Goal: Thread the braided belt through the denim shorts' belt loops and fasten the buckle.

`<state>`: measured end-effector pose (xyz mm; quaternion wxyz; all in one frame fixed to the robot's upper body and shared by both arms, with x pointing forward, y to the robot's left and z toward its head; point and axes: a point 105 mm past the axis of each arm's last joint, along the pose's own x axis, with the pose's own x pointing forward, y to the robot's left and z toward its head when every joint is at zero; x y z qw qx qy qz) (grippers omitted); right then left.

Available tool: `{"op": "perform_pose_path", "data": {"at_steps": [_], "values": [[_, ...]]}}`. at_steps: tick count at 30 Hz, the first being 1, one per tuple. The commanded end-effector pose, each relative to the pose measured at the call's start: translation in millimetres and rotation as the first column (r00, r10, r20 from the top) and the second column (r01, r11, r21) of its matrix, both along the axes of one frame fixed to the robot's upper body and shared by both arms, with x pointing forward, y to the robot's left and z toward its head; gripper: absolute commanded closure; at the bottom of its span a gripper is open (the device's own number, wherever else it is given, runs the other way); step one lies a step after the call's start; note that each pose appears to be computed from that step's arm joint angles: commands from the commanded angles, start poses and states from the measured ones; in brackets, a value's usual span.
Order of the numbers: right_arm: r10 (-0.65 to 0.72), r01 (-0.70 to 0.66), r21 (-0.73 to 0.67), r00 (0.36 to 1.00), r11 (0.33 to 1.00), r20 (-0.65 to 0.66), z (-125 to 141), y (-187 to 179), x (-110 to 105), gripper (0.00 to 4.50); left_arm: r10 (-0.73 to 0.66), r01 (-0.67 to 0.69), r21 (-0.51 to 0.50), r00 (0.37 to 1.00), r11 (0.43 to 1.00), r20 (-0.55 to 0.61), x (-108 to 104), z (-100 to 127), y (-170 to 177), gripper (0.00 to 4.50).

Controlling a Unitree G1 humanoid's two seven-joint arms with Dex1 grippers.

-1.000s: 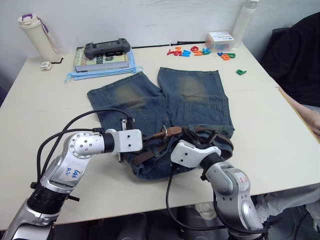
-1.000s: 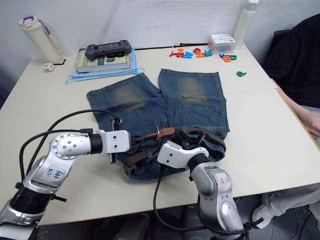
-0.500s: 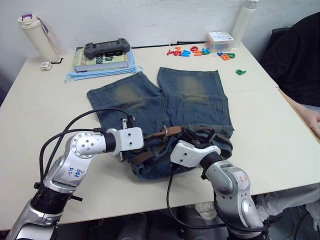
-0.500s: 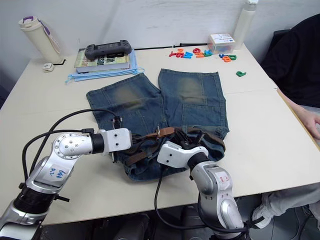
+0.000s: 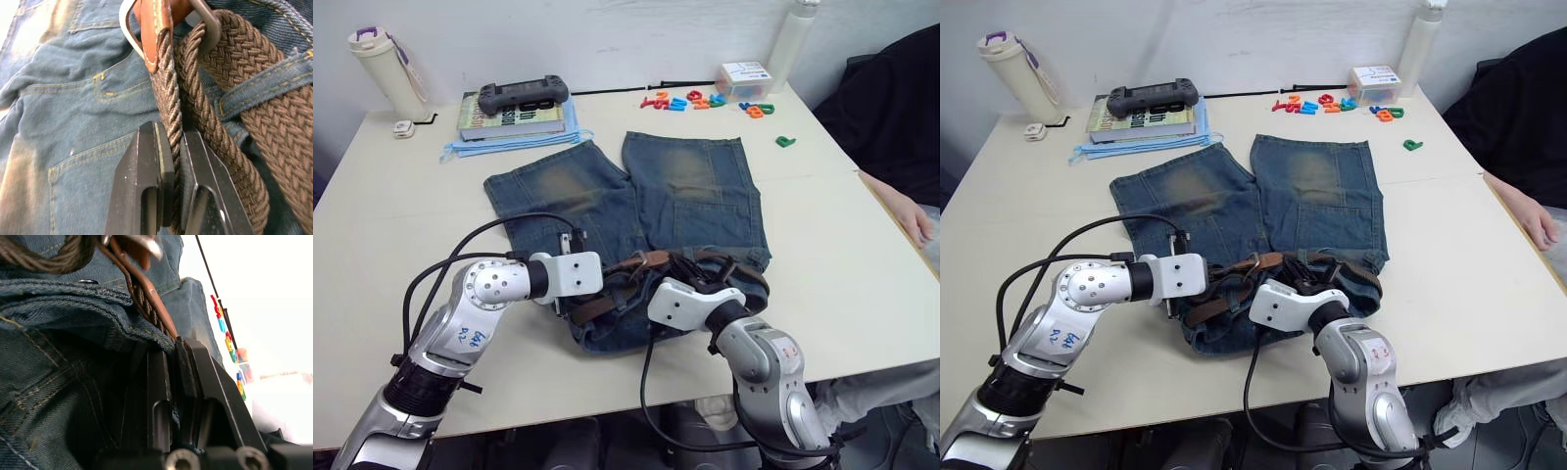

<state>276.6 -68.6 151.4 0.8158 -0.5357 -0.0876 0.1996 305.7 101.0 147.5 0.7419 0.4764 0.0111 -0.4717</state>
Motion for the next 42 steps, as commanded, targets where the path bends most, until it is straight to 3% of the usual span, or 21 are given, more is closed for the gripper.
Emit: {"op": "perform_pose_path", "data": {"at_steps": [1, 4, 8, 17, 22, 26, 34, 39, 42], "values": [[0.075, -0.076, 0.018, 0.996, 0.997, 0.048, 12, 15, -9, 4.42, -0.073, 0.068, 0.072, 0.995, 0.995, 0.064, -5, 3, -6, 4.5], [0.072, -0.073, 0.021, 0.997, 0.997, 0.042, 12, 14, -10, 4.42, -0.072, 0.043, 0.172, 0.984, 0.984, 0.166, 2, 8, 4, 4.5], [0.069, -0.07, 0.024, 0.997, 0.997, 0.035, 10, 14, -10, 4.42, -0.056, 0.004, 0.182, 0.958, 0.983, 0.28, 10, 24, 3, 4.5], [0.072, -0.073, 0.027, 0.997, 0.997, 0.042, 14, 14, -8, 4.42, -0.029, -0.04, 0.199, 0.943, 0.979, 0.331, 11, 31, 3, 4.5], [0.09, -0.091, 0.023, 0.995, 0.996, 0.045, 14, 18, -8, 4.42, -0.037, 0.001, 0.123, 0.955, 0.992, 0.293, 8, 24, -18, 4.5], [0.099, -0.099, 0.015, 0.994, 0.995, 0.041, 13, 19, -8, 4.42, -0.019, 0.021, -0.006, 0.977, 1.0, 0.212, 1, 15, -38, 4.5], [0.103, -0.102, -0.004, 0.994, 0.995, 0.036, 11, 18, -8, 4.42, -0.125, 0.127, 0.0, 0.973, 0.992, 0.195, -4, 8, -62, 4.5], [0.1, -0.1, -0.006, 0.995, 0.995, 0.028, 10, 16, -8, 4.42, -0.093, 0.104, -0.077, 0.986, 0.992, 0.138, -3, 5, -68, 4.5], [0.107, -0.107, 0.002, 0.994, 0.994, 0.008, 7, 17, -10, 4.42, -0.069, 0.075, -0.176, 0.997, 0.982, 0.039, -6, 1, -74, 4.5]]}}
